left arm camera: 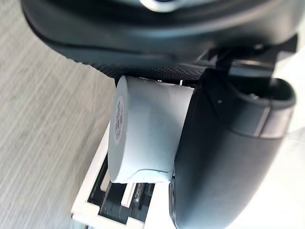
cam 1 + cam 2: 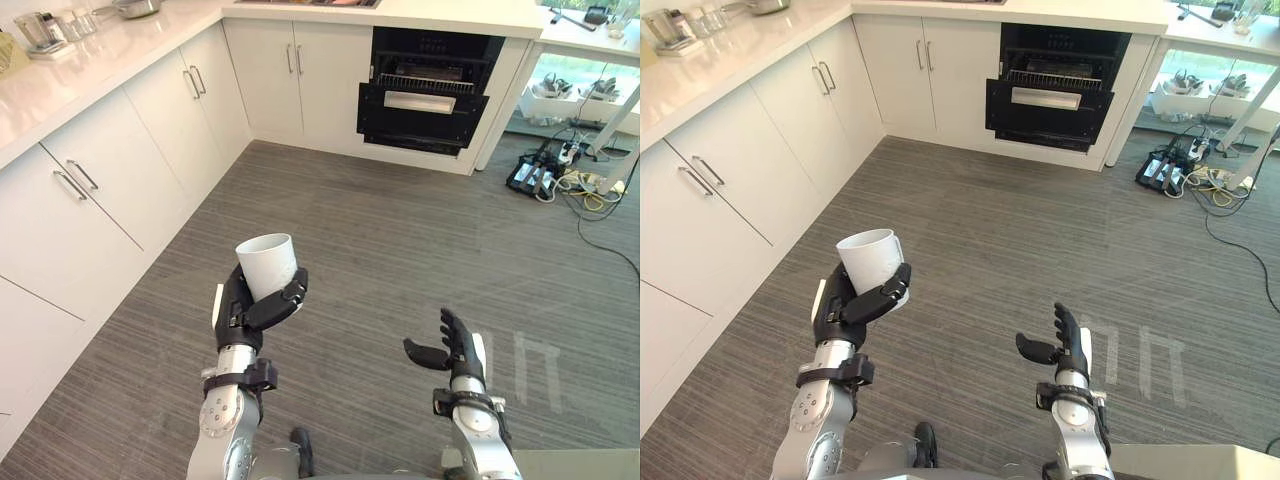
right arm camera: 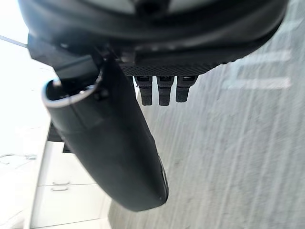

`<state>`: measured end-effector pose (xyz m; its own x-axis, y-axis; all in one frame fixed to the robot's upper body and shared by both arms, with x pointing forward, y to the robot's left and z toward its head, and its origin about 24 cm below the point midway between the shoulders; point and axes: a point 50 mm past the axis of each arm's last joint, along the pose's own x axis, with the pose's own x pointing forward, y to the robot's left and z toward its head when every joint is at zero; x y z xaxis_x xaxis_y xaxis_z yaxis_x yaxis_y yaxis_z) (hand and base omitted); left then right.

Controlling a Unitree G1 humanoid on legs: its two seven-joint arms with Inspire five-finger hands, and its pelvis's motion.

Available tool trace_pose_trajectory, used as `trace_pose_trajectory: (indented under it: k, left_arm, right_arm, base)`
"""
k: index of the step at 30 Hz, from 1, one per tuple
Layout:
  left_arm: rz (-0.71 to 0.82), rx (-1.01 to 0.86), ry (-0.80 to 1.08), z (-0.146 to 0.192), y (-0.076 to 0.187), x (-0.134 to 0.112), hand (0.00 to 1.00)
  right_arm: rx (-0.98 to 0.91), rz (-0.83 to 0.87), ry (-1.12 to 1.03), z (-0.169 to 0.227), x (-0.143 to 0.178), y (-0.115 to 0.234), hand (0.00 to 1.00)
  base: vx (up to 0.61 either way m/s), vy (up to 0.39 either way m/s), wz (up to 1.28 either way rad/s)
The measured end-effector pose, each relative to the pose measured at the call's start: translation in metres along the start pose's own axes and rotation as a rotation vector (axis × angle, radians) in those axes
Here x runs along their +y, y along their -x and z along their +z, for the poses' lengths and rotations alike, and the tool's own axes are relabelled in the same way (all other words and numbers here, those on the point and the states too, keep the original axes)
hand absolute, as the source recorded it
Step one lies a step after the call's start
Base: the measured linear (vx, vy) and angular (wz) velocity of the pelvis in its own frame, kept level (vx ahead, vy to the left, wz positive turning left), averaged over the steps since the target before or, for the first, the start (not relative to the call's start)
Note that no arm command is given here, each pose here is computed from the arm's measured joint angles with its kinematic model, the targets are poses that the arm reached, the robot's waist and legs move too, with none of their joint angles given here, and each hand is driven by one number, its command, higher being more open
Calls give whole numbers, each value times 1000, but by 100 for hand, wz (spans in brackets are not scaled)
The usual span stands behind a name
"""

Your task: Walk over to the sink, pick up the cup, carry it to the dishwasher, place the cup inside the dishwasher, then close the dishwasher door

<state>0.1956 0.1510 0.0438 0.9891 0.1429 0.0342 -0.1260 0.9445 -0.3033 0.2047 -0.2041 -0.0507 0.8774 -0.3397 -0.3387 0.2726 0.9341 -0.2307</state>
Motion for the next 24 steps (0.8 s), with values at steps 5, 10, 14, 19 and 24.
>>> trace_pose_trajectory:
  k: [5, 10, 14, 19, 24]
  left_arm:
    - [-22, -38, 4, 9, 0, -4, 30]
    - [-25, -41, -4, 10, -2, -4, 30]
    - [-63, -64, 1, 14, -8, -12, 30]
    - [-81, -9, 27, 2, -6, -20, 30]
    - [-136, -25, 55, 8, 4, -29, 30]
  right_arm:
    - [-14, 5, 25, 5, 1, -4, 90]
    - [-6, 21, 13, 4, 6, -1, 90]
    - [-24, 3, 11, 6, -1, 2, 90]
    - [-16, -4, 30, 1, -11, 14, 90]
    - [-192, 3, -34, 37, -4, 28, 90]
  base:
    - [357, 186, 25]
    - [411, 49, 67]
    - [455, -91, 91]
    - [499, -166, 62]
    - [397, -89, 2]
